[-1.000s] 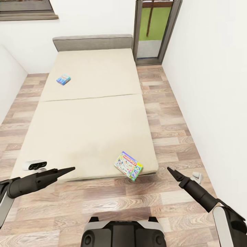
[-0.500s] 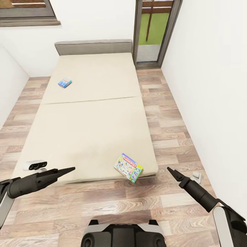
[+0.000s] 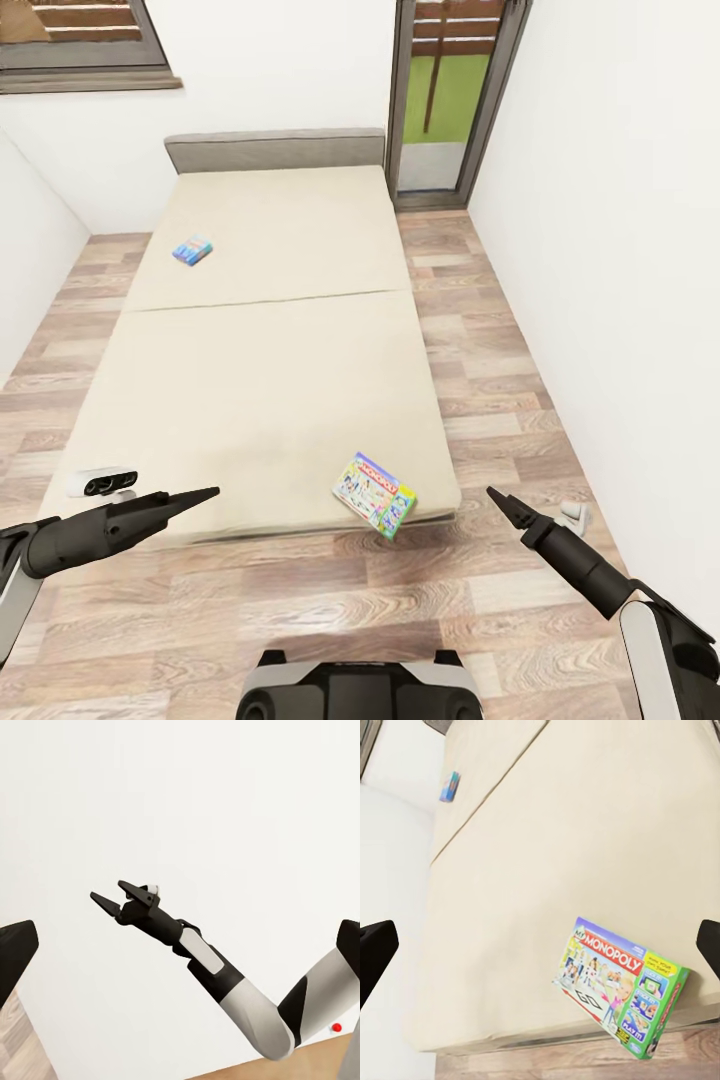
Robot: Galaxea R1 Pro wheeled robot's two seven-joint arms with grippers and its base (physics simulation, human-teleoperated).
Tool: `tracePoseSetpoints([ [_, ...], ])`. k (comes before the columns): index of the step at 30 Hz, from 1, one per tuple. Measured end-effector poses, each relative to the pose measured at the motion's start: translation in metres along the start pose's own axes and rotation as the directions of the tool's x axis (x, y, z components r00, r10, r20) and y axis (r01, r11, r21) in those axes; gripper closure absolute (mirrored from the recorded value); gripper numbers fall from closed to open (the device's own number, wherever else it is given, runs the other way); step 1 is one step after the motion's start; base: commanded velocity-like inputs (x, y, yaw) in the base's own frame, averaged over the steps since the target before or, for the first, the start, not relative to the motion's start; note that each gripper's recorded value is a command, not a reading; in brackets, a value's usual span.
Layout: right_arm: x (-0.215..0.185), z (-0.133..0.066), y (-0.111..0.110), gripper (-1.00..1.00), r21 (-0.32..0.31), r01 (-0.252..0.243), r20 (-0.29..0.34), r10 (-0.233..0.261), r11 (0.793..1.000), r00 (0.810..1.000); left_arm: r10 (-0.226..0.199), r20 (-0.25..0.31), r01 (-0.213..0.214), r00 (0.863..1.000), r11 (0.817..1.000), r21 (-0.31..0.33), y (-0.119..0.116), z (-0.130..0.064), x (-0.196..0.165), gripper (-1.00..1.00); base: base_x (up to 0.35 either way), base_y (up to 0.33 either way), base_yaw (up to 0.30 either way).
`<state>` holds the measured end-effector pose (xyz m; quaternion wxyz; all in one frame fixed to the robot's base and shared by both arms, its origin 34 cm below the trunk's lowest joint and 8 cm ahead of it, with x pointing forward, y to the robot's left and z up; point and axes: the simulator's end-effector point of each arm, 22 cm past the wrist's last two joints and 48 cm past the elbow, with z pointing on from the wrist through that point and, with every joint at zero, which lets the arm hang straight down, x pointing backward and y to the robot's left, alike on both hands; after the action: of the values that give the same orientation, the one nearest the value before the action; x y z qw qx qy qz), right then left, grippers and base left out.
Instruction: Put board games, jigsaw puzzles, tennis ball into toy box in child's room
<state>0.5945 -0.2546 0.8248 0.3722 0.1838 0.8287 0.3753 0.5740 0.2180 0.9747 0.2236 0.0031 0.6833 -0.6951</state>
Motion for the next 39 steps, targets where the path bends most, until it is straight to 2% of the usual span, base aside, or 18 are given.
tracePoseSetpoints([
  [39,-0.022,-0.006,0.024,-1.00,-0.038,0.031,0.043,-0.029,0.999,0.999,0.060,0.002,-0.060,0.998,0.998,0.020,-0.028,0.003,-0.009,-1.00,0.000,0.000,0.000],
])
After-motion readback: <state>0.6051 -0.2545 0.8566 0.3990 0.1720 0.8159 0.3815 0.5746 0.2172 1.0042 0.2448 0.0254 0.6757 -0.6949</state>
